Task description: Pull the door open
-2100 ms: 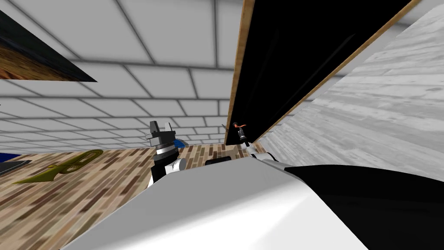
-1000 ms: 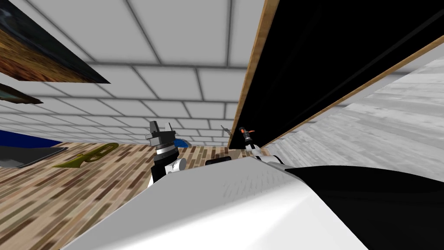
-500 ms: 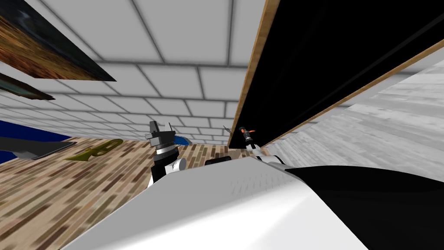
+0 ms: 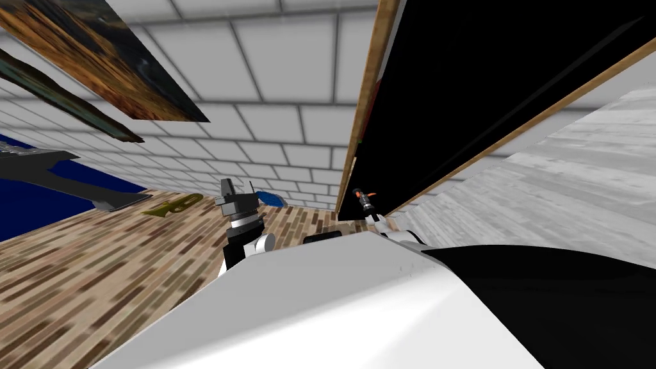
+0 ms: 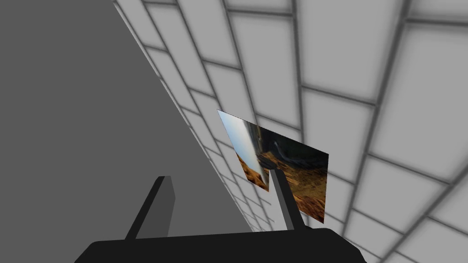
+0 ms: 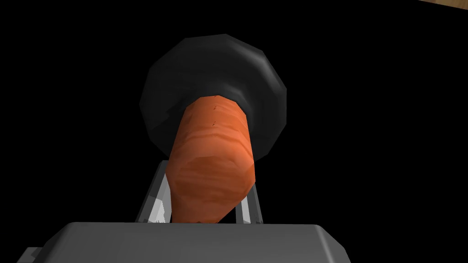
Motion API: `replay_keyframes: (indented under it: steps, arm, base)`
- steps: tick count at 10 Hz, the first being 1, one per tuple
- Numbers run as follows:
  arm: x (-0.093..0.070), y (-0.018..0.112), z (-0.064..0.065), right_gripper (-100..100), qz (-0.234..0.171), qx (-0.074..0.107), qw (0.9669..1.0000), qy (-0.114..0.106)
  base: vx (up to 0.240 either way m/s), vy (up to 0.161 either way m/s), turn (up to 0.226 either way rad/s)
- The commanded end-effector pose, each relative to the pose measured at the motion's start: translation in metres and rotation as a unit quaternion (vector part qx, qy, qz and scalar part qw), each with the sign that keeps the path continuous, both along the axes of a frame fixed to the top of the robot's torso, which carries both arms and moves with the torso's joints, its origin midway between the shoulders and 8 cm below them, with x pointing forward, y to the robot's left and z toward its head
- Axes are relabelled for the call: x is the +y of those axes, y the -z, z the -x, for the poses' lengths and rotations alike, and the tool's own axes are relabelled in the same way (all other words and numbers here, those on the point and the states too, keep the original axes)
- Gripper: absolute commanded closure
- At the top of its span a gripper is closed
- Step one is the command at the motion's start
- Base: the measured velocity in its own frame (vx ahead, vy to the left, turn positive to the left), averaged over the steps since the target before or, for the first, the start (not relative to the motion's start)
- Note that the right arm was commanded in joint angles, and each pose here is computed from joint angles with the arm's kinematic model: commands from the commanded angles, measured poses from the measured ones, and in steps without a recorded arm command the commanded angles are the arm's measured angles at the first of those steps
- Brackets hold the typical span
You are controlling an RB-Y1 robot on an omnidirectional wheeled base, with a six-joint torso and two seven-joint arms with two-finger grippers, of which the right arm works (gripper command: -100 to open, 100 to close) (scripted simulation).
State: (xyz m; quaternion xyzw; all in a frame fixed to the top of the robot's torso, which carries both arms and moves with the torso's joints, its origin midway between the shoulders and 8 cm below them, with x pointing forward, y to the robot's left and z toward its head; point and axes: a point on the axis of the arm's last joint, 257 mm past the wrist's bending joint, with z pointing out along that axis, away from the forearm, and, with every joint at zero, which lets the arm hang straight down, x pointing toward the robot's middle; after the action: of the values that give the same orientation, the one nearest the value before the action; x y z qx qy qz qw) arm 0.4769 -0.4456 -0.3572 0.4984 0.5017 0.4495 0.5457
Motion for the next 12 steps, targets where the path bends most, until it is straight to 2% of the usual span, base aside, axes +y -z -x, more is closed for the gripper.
replay_keyframes:
  steps: [1, 3, 4, 5, 7, 12]
  arm:
    - [0.0, -0.003, 0.002, 100, 0.001, -0.002, 0.9999, -0.01]
    - [0.002, -0.003, 0.004, 100, 0.001, 0.0, 0.9997, -0.022]
    - [0.005, 0.0, 0.003, 100, -0.001, 0.001, 0.9998, -0.02]
    - [0.008, 0.001, 0.01, 100, -0.001, 0.001, 0.9994, -0.036]
    - [0.008, 0.0, 0.014, 100, 0.0, 0.0, 0.9991, -0.043]
    - [0.014, -0.002, 0.035, 100, 0.001, 0.0, 0.9958, -0.092]
  base:
    - [-0.224, -0.073, 0.106]
    - [-0.207, -0.067, 0.095]
    - [-0.079, -0.017, 0.025]
    - [-0.139, -0.043, 0.115]
    - [-0.171, -0.057, 0.064]
    - [-0.208, -0.08, 0.085]
